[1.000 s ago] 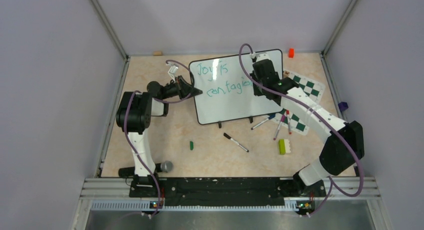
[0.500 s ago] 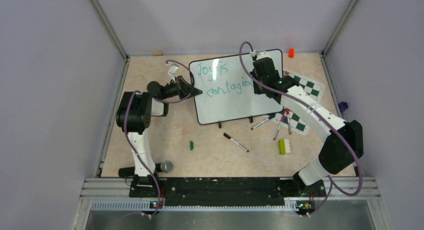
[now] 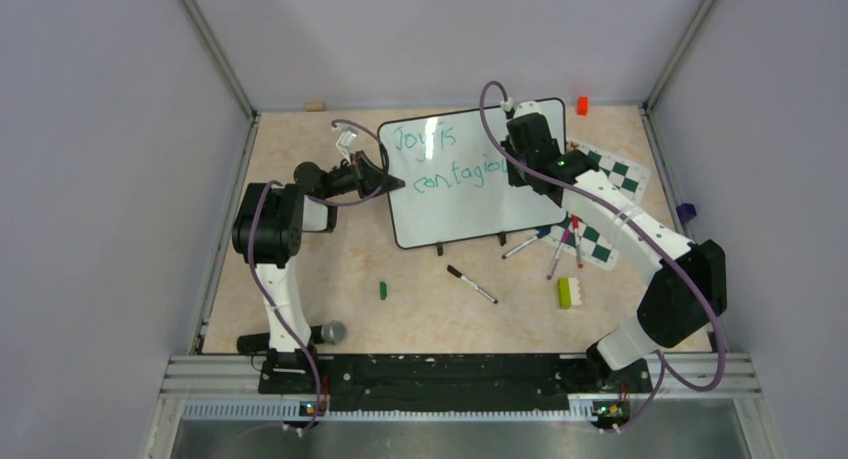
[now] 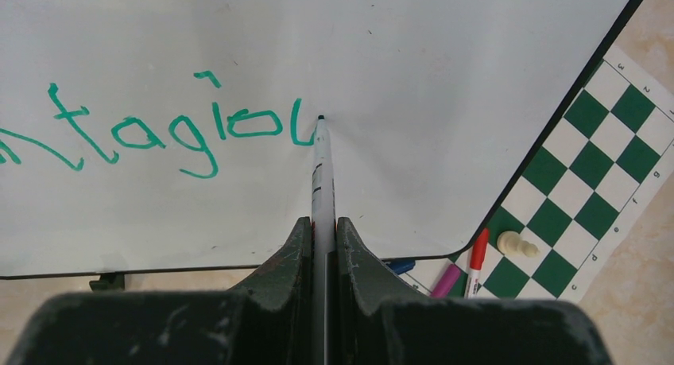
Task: Write a sentence on the whiteboard
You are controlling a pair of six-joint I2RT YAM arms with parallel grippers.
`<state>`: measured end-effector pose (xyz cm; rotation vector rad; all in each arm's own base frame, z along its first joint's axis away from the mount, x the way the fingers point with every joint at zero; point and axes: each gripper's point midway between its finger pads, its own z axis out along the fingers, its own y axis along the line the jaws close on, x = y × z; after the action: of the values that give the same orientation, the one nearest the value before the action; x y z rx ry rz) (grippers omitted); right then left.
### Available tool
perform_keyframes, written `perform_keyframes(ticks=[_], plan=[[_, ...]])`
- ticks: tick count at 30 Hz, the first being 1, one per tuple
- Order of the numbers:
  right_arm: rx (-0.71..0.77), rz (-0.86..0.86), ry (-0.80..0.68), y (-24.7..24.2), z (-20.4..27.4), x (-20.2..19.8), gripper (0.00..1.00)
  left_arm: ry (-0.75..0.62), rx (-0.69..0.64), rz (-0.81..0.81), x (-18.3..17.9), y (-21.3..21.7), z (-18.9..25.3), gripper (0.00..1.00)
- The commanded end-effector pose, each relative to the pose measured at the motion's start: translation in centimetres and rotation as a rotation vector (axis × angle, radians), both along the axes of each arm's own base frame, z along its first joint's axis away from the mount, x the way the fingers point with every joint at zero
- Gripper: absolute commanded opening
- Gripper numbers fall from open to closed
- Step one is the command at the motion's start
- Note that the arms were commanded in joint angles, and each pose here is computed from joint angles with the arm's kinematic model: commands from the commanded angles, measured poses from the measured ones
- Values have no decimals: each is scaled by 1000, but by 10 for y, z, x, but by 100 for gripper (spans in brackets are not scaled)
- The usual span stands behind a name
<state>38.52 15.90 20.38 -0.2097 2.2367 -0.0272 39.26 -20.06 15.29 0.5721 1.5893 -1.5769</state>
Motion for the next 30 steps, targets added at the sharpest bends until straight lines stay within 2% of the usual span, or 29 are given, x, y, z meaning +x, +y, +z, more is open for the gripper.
perform_keyframes(ticks=[1, 13, 30], plan=[[40, -12, -54, 0, 13, 10, 0, -181, 82, -204, -37, -11, -21, 0], [28, -21, -2, -10, -8, -10, 0, -183, 82, -204, -37, -11, -21, 0], [104, -13, -97, -15, 42, -11, 0, -182, 82, -204, -37, -11, -21, 0]])
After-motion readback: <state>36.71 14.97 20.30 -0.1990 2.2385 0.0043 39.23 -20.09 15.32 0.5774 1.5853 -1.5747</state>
